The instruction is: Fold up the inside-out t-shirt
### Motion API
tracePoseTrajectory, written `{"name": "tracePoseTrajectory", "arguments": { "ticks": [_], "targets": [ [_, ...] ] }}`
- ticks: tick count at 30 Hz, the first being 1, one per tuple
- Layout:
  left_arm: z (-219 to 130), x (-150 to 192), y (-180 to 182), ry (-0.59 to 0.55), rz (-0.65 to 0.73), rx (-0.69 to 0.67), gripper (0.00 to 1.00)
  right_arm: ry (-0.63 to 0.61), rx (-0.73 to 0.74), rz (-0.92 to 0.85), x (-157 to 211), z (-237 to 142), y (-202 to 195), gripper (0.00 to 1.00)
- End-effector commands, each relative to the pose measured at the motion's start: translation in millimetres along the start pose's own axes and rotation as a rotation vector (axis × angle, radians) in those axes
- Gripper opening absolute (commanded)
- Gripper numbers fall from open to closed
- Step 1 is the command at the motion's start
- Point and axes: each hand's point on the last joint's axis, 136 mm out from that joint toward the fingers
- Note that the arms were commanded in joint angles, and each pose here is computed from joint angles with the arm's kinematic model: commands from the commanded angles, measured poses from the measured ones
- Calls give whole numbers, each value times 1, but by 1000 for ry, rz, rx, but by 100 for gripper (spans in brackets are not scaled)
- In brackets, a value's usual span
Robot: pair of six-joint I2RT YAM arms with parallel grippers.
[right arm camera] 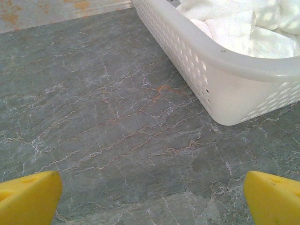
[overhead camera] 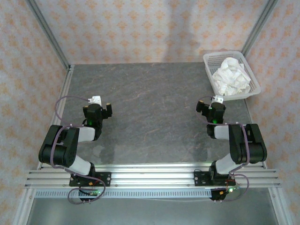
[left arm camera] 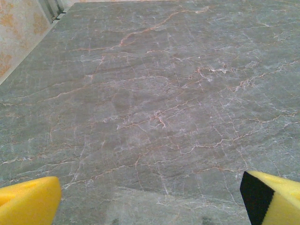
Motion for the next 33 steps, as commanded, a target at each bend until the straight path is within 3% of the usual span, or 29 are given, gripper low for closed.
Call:
{"name": "tracePoseTrajectory", "arguments": {
  "ticks": [1, 5, 8, 10, 12, 15, 18, 21, 27, 31, 33],
  "targets": [
    [0, -17, -1, -47, -4, 7, 100, -23, 28, 22, -7, -2, -5, 99],
    [-7, -26, -3, -59, 1, 31, 100, -78, 97, 58, -31, -22, -17, 99],
    [-42, -55, 5, -91, -35, 23, 100, -15, 225, 227, -82, -53, -28, 100],
    [-70, -78, 8, -154, -124, 54, 100, 1, 212, 264, -120, -62, -19, 97],
    [-97, -100, 9, -146, -186, 74, 100, 8, 227, 295, -156, -54, -14, 100],
    [-123, -116, 7, -42, -225, 63, 100, 64, 337, 421, -188, -20, -38, 100],
    [-146, -128, -19, -21, -198, 208, 100, 93, 415, 495, -205, 24, -63, 100],
    [-163, -130, -46, -5, -115, 379, 100, 119, 444, 520, -203, 71, -75, 100],
    [-179, -117, -65, 98, -9, 504, 100, 215, 533, 418, -182, 152, -101, 100],
    [-175, -104, -70, 130, 13, 519, 100, 345, 550, 433, -144, 190, -119, 100],
    [-169, -101, -68, 126, -5, 496, 100, 386, 491, 415, -129, 208, -112, 94]
  ]
}}
Point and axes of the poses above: each hand's point on the last joint's axis, 136 mm out from that joint toward the fingers, its own z axis out along the fingers, its own y axis along the line the jaws close on, x = y × z, and after that the axes turned 1 degree about z, right-handed
